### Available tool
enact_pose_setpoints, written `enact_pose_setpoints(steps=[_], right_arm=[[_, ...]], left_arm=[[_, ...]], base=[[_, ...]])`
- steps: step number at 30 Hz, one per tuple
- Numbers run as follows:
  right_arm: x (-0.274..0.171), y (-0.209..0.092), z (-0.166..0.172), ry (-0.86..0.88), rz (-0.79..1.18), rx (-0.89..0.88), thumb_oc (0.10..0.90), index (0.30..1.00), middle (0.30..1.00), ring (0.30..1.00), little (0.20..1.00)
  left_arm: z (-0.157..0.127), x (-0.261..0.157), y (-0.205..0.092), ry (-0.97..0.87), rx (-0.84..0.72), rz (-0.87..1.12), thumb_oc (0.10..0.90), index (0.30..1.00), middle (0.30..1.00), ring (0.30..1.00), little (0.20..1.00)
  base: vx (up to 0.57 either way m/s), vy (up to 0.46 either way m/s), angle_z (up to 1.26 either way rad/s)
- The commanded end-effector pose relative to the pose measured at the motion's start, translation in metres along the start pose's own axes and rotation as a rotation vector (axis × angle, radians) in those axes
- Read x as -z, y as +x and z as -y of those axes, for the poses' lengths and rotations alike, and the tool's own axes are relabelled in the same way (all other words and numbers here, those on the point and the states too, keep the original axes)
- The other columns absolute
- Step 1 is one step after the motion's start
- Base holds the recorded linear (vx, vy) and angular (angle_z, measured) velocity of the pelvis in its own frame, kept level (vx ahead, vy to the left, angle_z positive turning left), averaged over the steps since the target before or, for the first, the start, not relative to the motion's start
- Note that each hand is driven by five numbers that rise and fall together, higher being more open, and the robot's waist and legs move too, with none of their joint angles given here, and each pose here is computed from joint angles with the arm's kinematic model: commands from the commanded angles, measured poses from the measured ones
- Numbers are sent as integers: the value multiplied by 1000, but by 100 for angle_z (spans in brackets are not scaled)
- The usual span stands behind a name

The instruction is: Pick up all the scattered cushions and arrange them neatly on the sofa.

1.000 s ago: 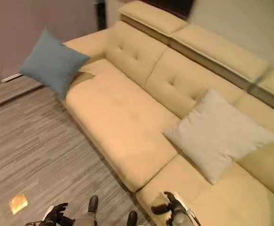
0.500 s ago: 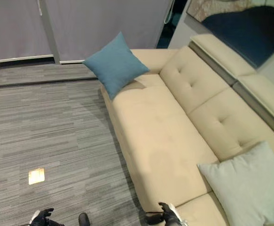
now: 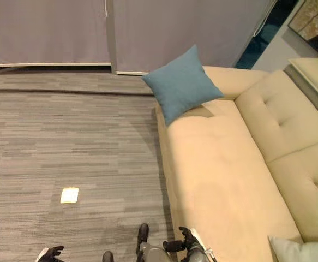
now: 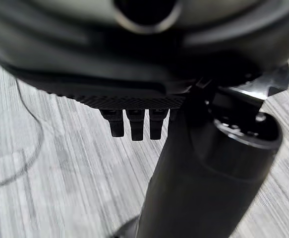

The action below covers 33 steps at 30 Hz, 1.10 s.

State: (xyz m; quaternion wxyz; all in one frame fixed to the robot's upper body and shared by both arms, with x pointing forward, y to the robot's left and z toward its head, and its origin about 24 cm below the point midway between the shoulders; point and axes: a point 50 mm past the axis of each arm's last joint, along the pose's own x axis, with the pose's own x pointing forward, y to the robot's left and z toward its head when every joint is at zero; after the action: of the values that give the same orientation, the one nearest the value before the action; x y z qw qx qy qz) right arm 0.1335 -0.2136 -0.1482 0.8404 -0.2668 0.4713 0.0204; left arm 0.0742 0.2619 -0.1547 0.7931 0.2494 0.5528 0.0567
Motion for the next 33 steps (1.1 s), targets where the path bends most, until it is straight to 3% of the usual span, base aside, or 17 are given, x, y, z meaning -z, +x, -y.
enact_pose_setpoints(steps=[1,7,18,25,33], right_arm=[[9,0,20,-22,-8,59,800,900,900,900,900],[3,2,26,-36,4,79,800,900,900,900,900],[-19,5,15,-46,74,53,800,900,900,900,900],[-40,8,33,-39,143,90,800,900,900,900,900],[-11,4,35,-41,67,97,800,900,900,900,900]], left_arm=[[-13,-23,5,32,-37,91,800,900,900,900,900],[-21,-37,6,6,-63,137,800,900,900,900,900],[-25,-31,6,1,-78,112,800,900,900,900,900],[-27,-33,7,-57,-91,94,800,900,900,900,900],[-8,-35,5,-6,-33,118,800,900,900,900,900]], base=[[307,-72,27],[211,-57,19],[317,224,-39],[429,68,-18],[297,-66,28]])
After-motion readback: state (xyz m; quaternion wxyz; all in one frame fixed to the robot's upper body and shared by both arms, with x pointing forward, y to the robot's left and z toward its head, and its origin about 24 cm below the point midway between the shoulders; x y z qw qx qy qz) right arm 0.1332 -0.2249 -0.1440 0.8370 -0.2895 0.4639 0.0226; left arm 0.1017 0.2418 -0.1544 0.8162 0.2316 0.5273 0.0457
